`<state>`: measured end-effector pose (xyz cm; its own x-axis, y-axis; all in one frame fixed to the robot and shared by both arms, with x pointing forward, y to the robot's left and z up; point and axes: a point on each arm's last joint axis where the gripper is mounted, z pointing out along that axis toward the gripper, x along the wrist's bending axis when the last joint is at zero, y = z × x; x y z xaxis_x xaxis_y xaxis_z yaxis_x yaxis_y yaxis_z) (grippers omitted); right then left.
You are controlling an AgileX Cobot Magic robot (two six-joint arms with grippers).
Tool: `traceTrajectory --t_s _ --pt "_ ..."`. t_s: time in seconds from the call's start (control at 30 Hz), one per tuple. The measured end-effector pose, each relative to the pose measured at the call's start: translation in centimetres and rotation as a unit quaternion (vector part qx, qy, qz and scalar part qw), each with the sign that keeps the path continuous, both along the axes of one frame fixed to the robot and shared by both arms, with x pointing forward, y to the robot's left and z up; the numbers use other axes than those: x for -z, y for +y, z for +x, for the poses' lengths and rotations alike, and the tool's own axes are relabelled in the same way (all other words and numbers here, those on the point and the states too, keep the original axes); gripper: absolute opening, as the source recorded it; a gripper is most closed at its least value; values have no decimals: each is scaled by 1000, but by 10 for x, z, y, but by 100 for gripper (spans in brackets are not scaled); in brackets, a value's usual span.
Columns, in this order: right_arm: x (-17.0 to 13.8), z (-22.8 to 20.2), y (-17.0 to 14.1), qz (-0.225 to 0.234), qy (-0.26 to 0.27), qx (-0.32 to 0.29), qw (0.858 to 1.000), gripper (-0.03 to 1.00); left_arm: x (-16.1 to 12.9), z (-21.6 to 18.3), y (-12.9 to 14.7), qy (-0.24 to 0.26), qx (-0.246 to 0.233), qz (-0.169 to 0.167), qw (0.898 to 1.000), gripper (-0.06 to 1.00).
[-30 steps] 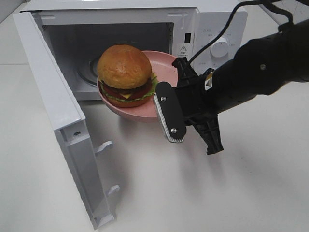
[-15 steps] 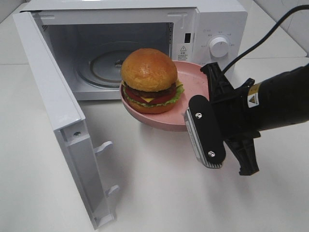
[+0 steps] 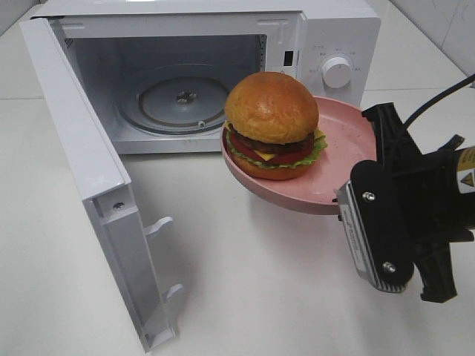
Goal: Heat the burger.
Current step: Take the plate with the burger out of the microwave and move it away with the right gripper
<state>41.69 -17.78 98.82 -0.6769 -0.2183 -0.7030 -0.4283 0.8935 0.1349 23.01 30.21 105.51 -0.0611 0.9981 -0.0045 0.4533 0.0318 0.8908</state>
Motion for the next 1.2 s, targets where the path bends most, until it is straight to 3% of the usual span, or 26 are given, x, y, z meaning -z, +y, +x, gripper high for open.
traceTrajectory --t_s 0.33,0.6,0.9,1.2 --pt "-20 -23 -24 -11 -7 39 999 10 0 0 0 0 0 0 1000 99" --pt "-30 -36 -44 -8 4 119 993 10 0 0 0 0 0 0 1000 99" --pt "-26 -43 -59 -11 54 228 972 10 0 0 0 0 0 0 1000 99" --pt "-26 -42 -67 10 58 307 950 10 0 0 0 0 0 0 1000 99"
